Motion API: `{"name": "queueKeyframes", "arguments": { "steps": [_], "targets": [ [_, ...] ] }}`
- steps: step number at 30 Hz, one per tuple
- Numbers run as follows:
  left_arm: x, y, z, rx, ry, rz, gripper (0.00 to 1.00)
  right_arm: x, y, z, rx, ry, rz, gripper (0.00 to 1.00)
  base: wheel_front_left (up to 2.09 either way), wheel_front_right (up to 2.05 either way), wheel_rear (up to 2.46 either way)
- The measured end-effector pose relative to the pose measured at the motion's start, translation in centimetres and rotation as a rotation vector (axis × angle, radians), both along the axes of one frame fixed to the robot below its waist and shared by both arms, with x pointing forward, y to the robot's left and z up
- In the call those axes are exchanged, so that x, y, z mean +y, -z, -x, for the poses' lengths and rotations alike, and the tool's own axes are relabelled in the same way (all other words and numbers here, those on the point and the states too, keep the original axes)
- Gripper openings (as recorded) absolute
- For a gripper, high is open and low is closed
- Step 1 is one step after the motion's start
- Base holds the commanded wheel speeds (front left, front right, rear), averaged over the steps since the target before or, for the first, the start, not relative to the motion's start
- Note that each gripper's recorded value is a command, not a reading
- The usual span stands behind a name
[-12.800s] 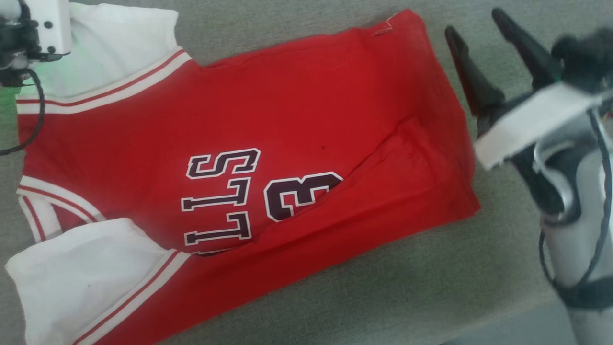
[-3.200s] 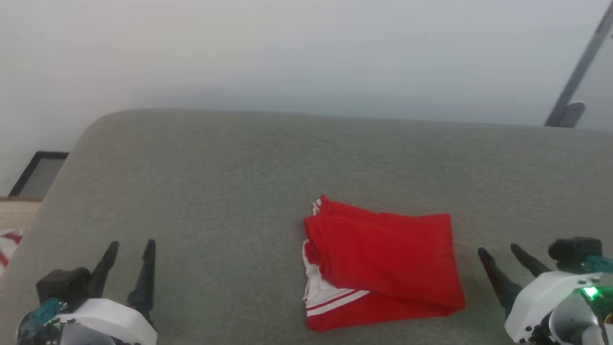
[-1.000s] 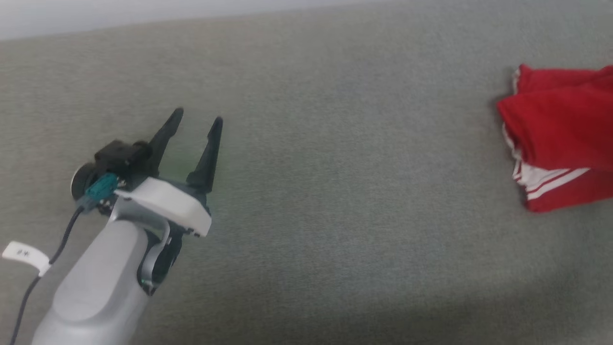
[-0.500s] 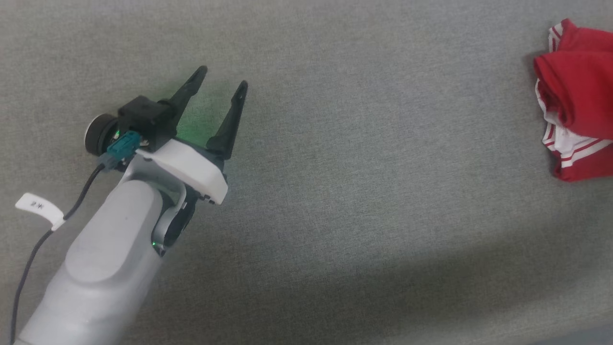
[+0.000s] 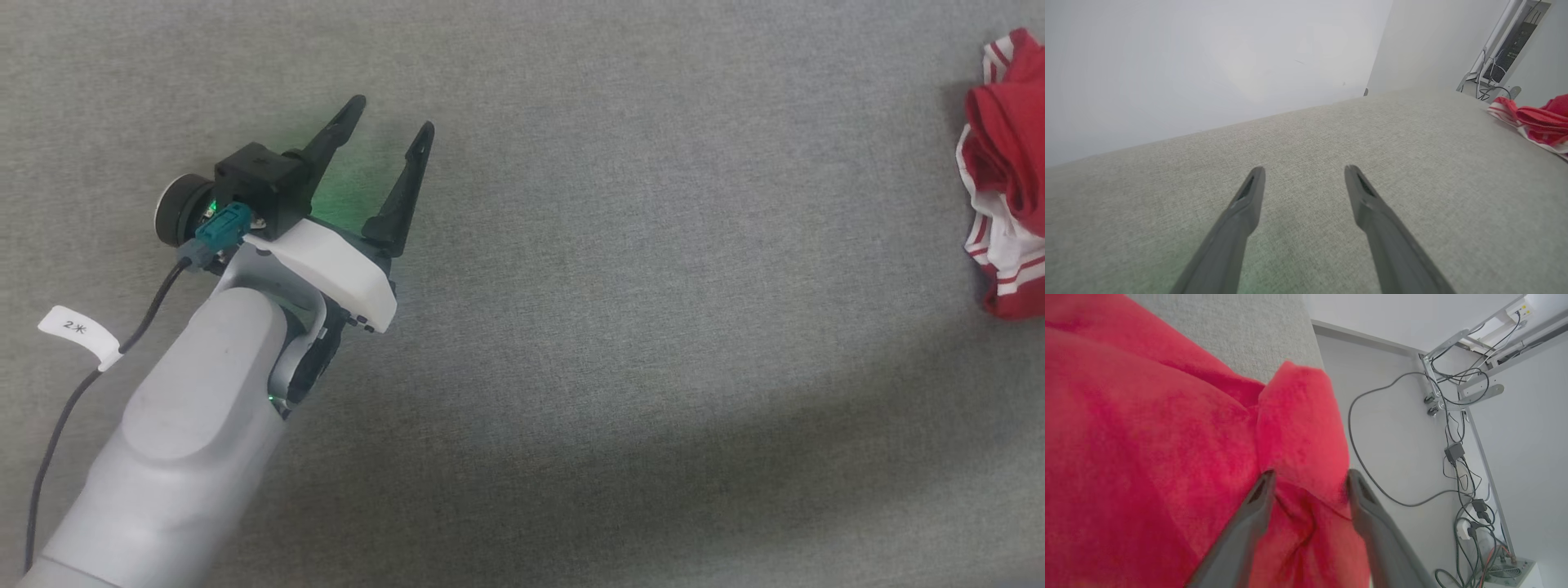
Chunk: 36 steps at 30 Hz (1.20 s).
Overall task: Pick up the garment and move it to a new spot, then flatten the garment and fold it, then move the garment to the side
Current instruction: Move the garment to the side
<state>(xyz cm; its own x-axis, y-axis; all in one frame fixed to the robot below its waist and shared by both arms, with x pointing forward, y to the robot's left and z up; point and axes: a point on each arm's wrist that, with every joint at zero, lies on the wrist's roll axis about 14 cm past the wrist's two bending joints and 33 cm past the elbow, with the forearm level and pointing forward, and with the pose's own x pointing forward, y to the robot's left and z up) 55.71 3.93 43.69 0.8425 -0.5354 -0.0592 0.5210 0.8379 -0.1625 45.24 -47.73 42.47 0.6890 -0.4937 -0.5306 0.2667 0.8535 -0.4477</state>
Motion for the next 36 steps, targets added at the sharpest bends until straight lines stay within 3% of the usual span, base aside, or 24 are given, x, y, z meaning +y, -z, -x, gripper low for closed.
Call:
{"name": "queueKeyframes", "arguments": {
  "steps": [10,19,36],
  "targets": [
    [2.5,-2.3,1.4,-0.030,-0.068,-0.001,1.00,1.9,-3.7,-2.0,-0.136,-0.066,0.005,1.00,0.00,0.00,0.00],
    [6.9,-4.8,5.3,-0.052,-0.170,-0.015,1.00,8.2,-6.8,-3.7,-0.357,-0.188,-0.091,1.00,0.00,0.00,0.00],
    [17.2,-9.8,15.4,-0.175,-0.443,-0.030,1.00,20.4,-8.9,-1.2,-0.560,-0.438,-0.267,1.00,0.00,0.00,0.00]
  ]
}}
